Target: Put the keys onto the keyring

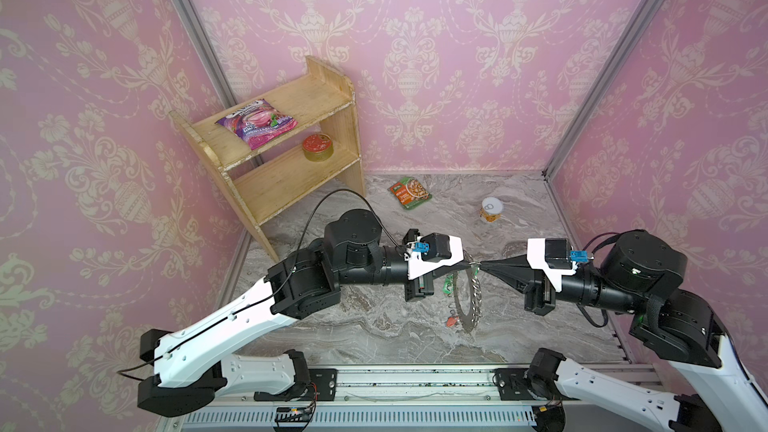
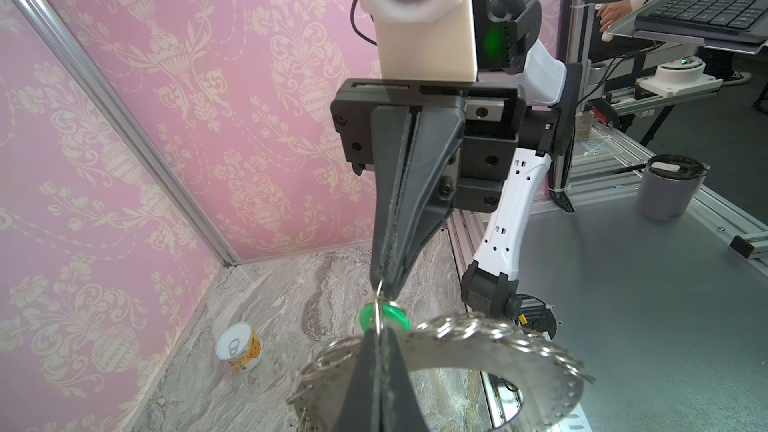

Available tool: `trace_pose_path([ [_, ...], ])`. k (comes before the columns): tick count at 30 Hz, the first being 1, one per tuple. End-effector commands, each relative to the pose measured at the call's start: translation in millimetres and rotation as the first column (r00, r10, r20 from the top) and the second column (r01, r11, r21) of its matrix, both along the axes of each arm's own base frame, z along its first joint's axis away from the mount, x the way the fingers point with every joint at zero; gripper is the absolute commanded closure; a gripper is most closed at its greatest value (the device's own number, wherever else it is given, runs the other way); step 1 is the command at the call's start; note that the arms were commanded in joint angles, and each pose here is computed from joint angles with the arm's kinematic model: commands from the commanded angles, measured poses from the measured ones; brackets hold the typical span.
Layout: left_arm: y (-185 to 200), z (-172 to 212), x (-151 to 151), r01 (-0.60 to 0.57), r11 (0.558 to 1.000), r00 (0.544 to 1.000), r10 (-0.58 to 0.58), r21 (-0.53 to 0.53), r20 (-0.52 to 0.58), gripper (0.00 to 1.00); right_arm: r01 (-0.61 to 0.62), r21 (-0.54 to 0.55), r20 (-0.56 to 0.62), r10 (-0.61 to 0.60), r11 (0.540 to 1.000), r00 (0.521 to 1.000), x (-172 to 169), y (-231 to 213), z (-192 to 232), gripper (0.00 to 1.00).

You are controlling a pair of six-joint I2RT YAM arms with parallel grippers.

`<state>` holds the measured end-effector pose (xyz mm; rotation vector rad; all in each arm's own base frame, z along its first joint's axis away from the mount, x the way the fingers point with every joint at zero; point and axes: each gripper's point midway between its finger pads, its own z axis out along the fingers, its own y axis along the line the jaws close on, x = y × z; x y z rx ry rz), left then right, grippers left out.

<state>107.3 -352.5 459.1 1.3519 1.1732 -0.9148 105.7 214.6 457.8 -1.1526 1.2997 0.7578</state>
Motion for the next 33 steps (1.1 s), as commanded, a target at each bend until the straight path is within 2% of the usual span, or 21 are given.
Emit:
trace_pose_path([
  [1,3.7,12.9,1.2,0.005,1.0,0.999,-0.006,-0.03,-0.038,1.0,-0.039,0.038,0.055,0.037,0.999,0.998,-10.3,-1.9,18.8,1.0],
  [12,8.0,22.3,10.6,-0.01,0.997,0.996,0.004,-0.074,-0.084,1.0,-0.083,0.004,0.045,0.083,0.997,0.996,-18.1,0.4,11.5,1.0],
  [22,7.0,25.5,10.2,-0.002,0.997,0.996,-0.005,-0.078,-0.089,1.0,-0.113,-0.07,0.009,0.114,0.991,0.993,-18.5,8.6,-1.9,1.0],
  [33,10.8,32.9,14.9,-0.018,0.994,0.994,0.006,-0.106,-0.113,1.0,-0.125,-0.153,0.029,0.131,0.98,0.991,-24.6,12.8,-15.7,1.0],
])
